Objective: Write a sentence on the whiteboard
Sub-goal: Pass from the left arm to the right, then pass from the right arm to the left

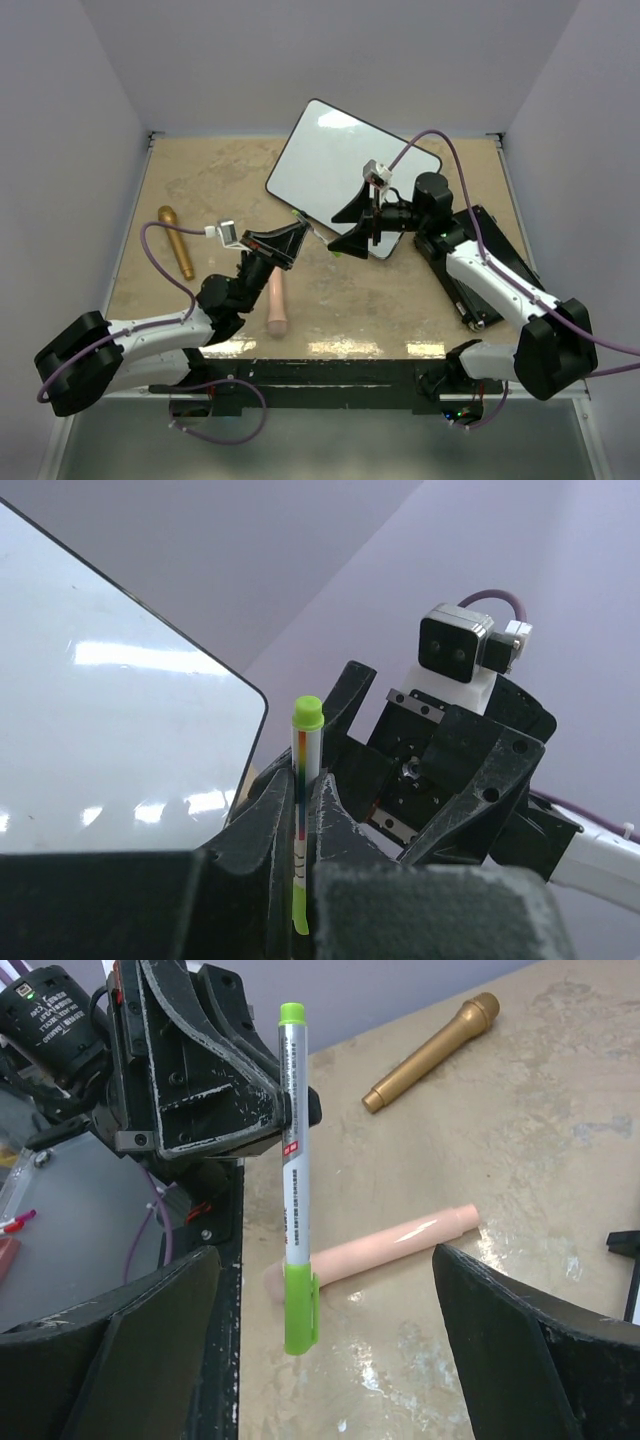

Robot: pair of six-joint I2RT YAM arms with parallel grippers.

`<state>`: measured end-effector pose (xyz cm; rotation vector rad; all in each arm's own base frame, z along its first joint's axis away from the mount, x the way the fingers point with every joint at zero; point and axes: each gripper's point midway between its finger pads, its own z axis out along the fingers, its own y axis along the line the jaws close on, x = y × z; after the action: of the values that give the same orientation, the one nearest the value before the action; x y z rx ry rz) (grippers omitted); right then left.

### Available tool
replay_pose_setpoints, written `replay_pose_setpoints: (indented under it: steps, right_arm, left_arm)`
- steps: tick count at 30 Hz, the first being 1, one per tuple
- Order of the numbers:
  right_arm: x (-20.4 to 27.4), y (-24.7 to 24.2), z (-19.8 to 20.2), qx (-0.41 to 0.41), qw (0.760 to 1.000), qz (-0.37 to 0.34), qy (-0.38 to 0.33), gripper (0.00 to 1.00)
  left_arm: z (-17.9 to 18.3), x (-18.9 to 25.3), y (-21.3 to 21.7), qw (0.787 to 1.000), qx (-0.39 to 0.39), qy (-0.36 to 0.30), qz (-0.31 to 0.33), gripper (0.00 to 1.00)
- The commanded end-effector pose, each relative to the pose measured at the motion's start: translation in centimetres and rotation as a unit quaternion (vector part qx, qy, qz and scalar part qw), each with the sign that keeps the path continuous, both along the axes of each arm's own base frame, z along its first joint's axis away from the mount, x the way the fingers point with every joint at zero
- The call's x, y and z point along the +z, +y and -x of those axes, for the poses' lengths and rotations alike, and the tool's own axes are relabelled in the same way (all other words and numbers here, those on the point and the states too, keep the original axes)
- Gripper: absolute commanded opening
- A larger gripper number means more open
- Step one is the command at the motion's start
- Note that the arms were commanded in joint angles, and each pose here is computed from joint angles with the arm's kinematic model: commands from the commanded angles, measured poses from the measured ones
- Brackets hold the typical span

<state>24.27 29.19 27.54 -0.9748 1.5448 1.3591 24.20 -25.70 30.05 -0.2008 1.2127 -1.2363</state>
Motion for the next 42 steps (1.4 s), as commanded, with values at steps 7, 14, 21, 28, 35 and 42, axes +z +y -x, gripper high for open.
replay_pose_setpoints:
  steps: [7, 14, 21, 28, 35, 42]
  right_arm:
    - [-0.3, 0.9, 1.0, 0.026, 1.000, -0.005, 0.003, 0.74]
    - [-1.2, 1.8, 1.1, 0.036, 0.999, 0.008, 0.010, 0.59]
    - [-2.5, 2.3, 0.7, 0.034, 0.999, 0.024, 0.020, 0.57]
    - [-2.6, 2.3, 0.6, 0.036, 0.999, 0.029, 0.015, 0.33]
    - [-2.4, 2.2, 0.8, 0.051, 0.998, 0.044, -0.020, 0.00]
    - [-4.0, -1.4, -0.7, 0.060, 0.961, 0.211, -0.167, 0.00]
  left_arm:
    - [0.5, 5.0, 3.8, 0.989, 0.052, -0.051, 0.128, 0.00]
    - [0.5, 4.9, 3.7, 0.987, 0.047, -0.045, 0.146, 0.00]
    - [0.6, 5.2, 4.0, 0.985, 0.049, -0.047, 0.158, 0.00]
    - [0.6, 4.9, 4.5, 0.984, 0.058, -0.045, 0.159, 0.00]
    - [1.4, 4.9, 4.9, 0.986, 0.053, -0.065, 0.144, 0.12]
    - [4.1, 2.7, 5.1, 0.994, -0.026, -0.097, -0.032, 0.99]
